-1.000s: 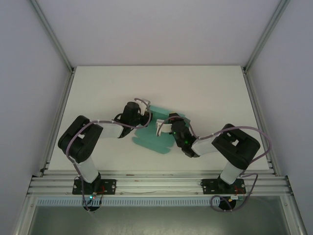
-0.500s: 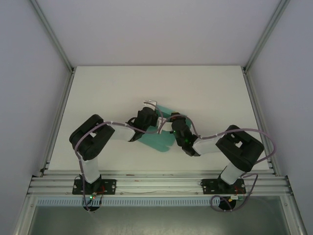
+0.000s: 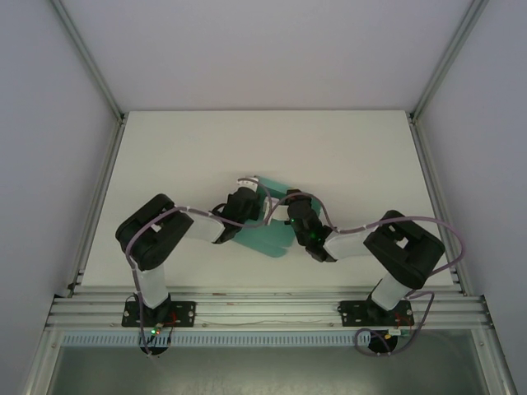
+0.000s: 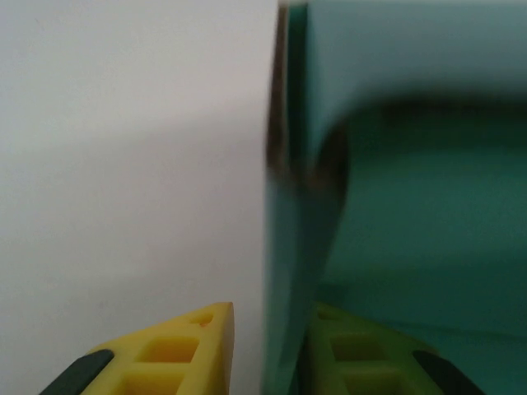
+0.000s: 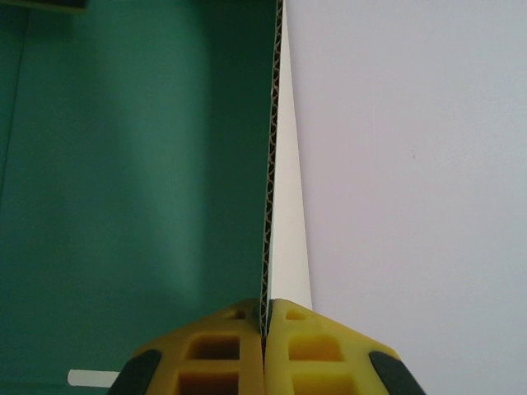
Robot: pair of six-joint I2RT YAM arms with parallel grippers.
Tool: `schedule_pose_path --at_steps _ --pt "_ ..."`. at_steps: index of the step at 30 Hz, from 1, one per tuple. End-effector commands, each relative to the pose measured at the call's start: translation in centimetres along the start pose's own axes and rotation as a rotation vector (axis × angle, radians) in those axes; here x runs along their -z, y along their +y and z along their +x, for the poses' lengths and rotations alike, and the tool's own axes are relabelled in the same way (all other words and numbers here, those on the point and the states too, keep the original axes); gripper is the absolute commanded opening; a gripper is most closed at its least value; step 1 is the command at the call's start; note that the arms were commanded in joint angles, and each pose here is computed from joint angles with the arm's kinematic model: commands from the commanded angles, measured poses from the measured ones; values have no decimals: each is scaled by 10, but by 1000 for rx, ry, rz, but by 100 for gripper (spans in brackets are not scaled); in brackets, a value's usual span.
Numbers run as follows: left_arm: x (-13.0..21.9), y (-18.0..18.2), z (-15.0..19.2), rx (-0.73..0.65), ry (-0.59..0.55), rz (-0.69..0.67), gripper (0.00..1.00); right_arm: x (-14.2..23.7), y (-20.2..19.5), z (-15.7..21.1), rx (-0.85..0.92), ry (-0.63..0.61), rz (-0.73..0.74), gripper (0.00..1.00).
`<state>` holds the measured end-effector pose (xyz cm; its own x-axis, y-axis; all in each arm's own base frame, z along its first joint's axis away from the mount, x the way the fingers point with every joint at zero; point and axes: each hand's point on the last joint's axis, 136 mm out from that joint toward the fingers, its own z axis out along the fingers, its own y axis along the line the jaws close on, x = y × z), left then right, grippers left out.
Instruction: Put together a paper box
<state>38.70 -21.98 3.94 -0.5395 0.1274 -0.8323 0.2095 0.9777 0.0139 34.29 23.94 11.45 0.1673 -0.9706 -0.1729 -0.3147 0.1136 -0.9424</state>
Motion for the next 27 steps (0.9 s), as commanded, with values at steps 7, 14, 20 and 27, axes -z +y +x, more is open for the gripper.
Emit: schedule_pose_path --at_steps 7,14,20,27 --pt "14 1 -18 28 -20 25 42 4 37 4 56 2 -138 0" --pt "8 20 -29 58 -15 -3 34 4 34 2 53 -1 -137 0" --pt "1 10 -32 13 -19 48 3 4 37 2 48 -2 -145 0" --pt "0 7 -25 25 -10 53 0 6 13 0 -117 19 -100 30"
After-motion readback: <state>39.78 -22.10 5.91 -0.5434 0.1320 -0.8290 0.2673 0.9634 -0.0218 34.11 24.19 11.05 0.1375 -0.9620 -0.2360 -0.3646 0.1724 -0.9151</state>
